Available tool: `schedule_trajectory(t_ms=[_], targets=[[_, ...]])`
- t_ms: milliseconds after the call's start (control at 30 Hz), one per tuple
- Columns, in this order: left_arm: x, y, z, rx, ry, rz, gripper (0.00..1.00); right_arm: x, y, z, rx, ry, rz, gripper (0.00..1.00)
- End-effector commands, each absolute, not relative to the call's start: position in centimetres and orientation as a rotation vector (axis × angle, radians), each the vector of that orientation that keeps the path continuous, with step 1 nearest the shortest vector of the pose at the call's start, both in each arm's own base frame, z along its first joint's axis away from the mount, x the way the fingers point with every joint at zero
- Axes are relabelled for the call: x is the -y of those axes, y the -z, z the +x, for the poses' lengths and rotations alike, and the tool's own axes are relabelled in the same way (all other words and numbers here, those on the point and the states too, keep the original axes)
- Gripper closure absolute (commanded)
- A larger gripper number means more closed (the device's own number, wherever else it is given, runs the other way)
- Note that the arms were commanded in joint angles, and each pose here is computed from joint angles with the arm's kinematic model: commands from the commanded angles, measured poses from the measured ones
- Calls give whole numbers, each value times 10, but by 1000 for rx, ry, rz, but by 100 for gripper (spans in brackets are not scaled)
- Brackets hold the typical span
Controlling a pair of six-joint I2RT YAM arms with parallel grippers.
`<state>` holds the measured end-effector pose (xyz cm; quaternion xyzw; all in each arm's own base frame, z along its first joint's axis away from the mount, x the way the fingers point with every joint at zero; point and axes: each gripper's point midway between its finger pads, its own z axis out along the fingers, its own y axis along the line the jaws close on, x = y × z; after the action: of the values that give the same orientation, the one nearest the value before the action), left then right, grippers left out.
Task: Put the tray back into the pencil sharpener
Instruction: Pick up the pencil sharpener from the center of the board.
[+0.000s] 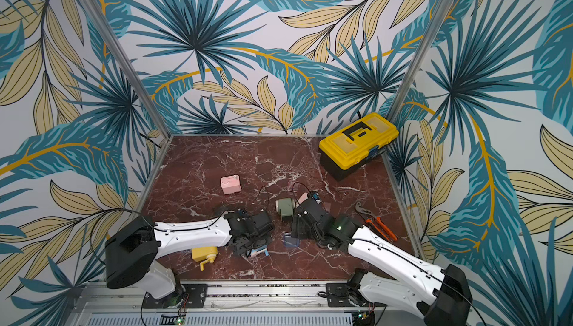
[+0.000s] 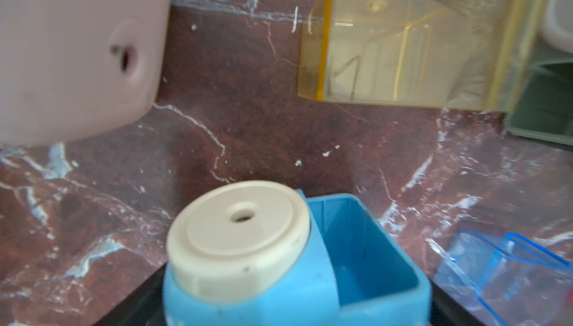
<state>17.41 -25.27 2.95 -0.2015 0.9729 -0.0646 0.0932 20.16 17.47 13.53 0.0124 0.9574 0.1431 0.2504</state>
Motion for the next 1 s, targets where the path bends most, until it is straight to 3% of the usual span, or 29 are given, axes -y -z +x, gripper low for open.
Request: schedule_trajectory(t_ms=[0,167,600,967], targets=[[252,-27,177,-2910,142,-530,1,-172,-128,200,-2617,-381,31,15],[250,-29,179,-2900,136,-511,0,-174,-129,202,-2611,-384,28,15],[247,-39,186,-2863,132,-371,24,-170,-134,199,-2612,-395,38,15],[263,-113,218,-2562,128,83,40,-171,-182,193,-2559,-482,-13,16]])
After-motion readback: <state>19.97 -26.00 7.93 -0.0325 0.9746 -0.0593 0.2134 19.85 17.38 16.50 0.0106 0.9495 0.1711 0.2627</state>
